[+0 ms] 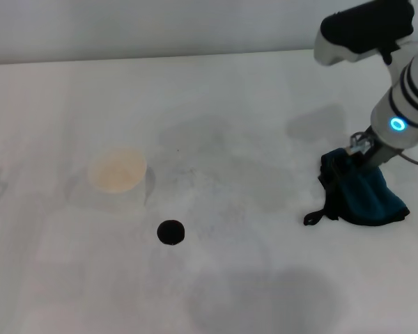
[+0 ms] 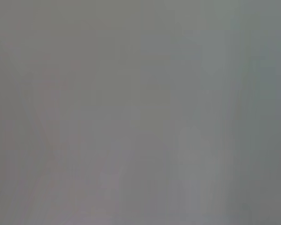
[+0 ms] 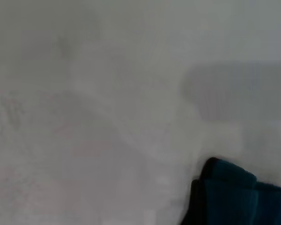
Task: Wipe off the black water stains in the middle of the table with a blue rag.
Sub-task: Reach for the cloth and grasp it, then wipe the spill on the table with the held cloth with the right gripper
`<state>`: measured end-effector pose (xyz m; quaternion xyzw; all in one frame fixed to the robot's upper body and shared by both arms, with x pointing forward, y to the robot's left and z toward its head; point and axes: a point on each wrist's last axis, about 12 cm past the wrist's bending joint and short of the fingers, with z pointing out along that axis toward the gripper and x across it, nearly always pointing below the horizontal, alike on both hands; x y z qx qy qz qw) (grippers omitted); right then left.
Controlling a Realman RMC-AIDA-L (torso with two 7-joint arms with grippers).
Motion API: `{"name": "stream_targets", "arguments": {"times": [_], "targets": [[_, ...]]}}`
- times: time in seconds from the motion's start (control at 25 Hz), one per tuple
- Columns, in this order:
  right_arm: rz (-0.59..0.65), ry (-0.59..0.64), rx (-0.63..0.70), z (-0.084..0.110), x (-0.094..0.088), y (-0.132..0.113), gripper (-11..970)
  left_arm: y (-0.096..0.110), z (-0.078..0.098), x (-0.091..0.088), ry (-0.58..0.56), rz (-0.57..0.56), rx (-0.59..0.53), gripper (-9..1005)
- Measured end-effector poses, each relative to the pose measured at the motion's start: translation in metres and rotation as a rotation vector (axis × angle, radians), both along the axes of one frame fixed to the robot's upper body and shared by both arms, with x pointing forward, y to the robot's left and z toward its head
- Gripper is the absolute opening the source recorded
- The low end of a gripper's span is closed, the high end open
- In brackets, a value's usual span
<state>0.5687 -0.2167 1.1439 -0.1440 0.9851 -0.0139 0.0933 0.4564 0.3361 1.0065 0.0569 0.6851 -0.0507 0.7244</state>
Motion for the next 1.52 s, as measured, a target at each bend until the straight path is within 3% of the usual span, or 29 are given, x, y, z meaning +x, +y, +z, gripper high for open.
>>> {"name": "stream_targets", "arguments": {"times": [0.24,0.64,0.88,1.08,1.4,1.52], "targets": [[-0.021,0.022,-0.052,-0.018,0.006,-0.008,743,-0.001,-0.001,-0.001,0.004,-0.004,-0.001,879],[-0.029,0.038,-0.078,-0.028,0.009,-0.014,735,-0.003,-0.001,-0.002,0.005,-0.012,-0.001,879],[-0.015,0.033,-0.082,-0.028,0.01,-0.012,530,-0.003,0.0,0.0,0.002,-0.014,0.0,879],[0.016,0.028,-0.092,-0.028,0.01,-0.007,286,-0.002,0.0,0.0,0.001,-0.011,0.002,880],[0.031,0.029,-0.081,-0.031,0.011,-0.001,81,-0.001,0.0,0.0,0.0,-0.007,0.005,880],[0.049,0.039,-0.067,-0.033,0.009,0.004,71,0.0,0.0,0.0,0.0,-0.007,0.006,880]]}}
